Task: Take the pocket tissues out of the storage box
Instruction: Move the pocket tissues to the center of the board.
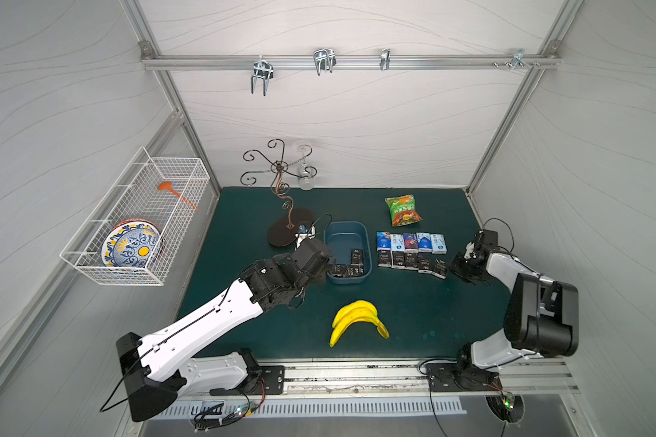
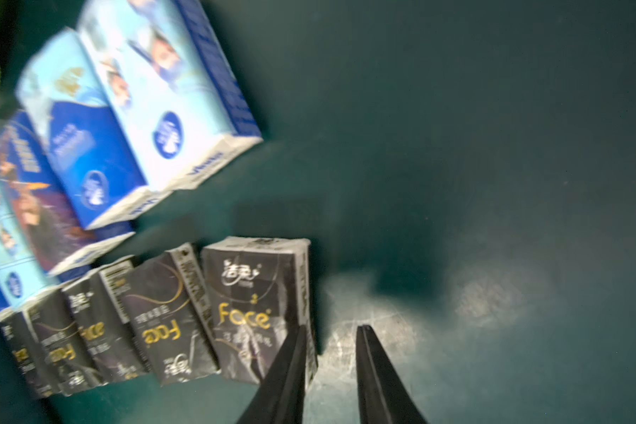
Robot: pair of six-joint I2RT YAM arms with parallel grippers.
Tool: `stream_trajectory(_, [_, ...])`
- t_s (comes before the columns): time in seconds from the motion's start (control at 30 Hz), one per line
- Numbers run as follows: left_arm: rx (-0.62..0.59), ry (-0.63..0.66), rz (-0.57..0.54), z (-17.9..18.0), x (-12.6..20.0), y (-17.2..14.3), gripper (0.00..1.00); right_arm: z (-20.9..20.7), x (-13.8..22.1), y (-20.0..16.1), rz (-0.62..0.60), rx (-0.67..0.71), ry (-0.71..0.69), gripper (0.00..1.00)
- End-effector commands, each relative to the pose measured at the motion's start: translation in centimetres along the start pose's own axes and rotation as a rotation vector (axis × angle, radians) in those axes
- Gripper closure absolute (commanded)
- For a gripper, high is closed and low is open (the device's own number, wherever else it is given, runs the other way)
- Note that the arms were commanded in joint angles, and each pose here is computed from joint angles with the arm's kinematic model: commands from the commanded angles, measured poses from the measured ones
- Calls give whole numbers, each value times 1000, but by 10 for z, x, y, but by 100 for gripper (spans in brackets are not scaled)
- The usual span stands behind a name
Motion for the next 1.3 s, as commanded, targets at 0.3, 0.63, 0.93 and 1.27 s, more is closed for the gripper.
stream_trajectory(0.3, [37, -49, -55, -3, 16, 15, 55, 1, -5, 13, -10, -7, 11, 67])
stream_trajectory(0.63, [34, -44, -58, -2, 16, 15, 55, 2, -13, 17, -2, -11, 21, 65])
stream_trajectory(0.93, [33, -41, -54, -3, 14, 14, 55, 6, -13, 25, -14, -3, 33, 64])
stream_trajectory(1.27, [38, -44, -55, -1, 13, 12, 55, 22, 27, 28, -54, 74, -22, 63])
Point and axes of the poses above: each gripper's point midway between its finger pads, its own x axis back along the fingers, its own z axis along the line the jaws close on, y = z × x, the point moved 6 cm from there along x, back along the fingers, and after that the axes turned 13 degrees about x, right-handed, at the moved point
